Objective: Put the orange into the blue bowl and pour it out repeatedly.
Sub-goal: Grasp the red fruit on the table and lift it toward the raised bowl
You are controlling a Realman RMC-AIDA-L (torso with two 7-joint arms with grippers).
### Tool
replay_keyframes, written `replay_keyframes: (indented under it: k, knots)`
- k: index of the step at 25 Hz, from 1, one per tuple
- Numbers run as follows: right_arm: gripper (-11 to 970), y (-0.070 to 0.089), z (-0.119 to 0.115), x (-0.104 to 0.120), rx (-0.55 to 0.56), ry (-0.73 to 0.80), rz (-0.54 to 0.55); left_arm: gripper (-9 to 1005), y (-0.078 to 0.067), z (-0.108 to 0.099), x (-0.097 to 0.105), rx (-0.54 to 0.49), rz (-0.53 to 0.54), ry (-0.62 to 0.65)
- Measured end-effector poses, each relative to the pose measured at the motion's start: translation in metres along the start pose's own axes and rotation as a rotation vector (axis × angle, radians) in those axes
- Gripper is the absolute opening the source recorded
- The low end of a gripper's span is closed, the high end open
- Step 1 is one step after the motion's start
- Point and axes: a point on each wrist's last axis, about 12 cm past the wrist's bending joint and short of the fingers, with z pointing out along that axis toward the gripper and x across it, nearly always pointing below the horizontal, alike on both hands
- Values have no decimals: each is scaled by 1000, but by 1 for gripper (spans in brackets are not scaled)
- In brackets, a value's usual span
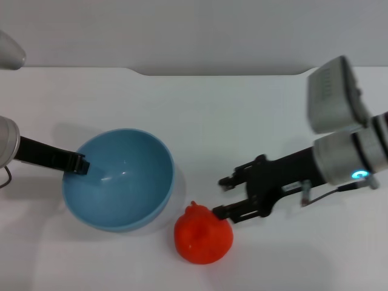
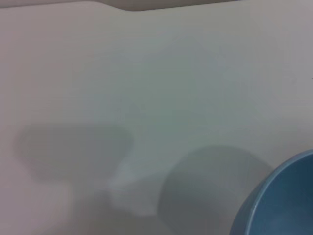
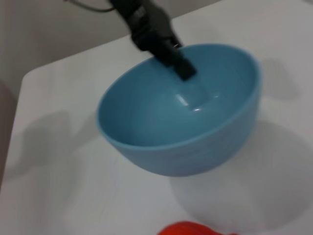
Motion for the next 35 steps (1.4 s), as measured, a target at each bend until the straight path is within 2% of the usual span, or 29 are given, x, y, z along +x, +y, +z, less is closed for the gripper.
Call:
replay_keyframes:
  k: [2, 10, 15, 19, 24, 27, 28, 32, 35]
  knots:
    - [579, 7, 18, -3, -28, 15, -14, -1, 0, 0, 1, -1, -1, 1]
    - [526, 17, 39, 2, -52, 80, -2, 0, 0, 0, 0, -4, 7, -1]
    - [493, 16, 50, 10, -13, 126, 36, 0, -1, 0, -1, -3, 21, -2]
    - [467, 14, 49, 12, 8, 123, 36, 0, -3, 0, -2, -2, 31, 1]
    - [434, 13, 38, 11, 37, 66, 47, 0, -6, 2, -3, 1, 46, 9]
    - [238, 12, 23, 12, 47, 13, 61, 0, -8, 4, -3, 4, 57, 15]
    - [229, 12, 18, 12, 47, -3, 68, -1, -8, 4, -3, 4, 57, 15]
    - [194, 12, -12, 19, 75, -84, 98, -1, -11, 6, -4, 8, 69, 21]
    - [167, 14, -47, 21, 107, -171, 76, -1, -16, 10, -6, 15, 85, 33]
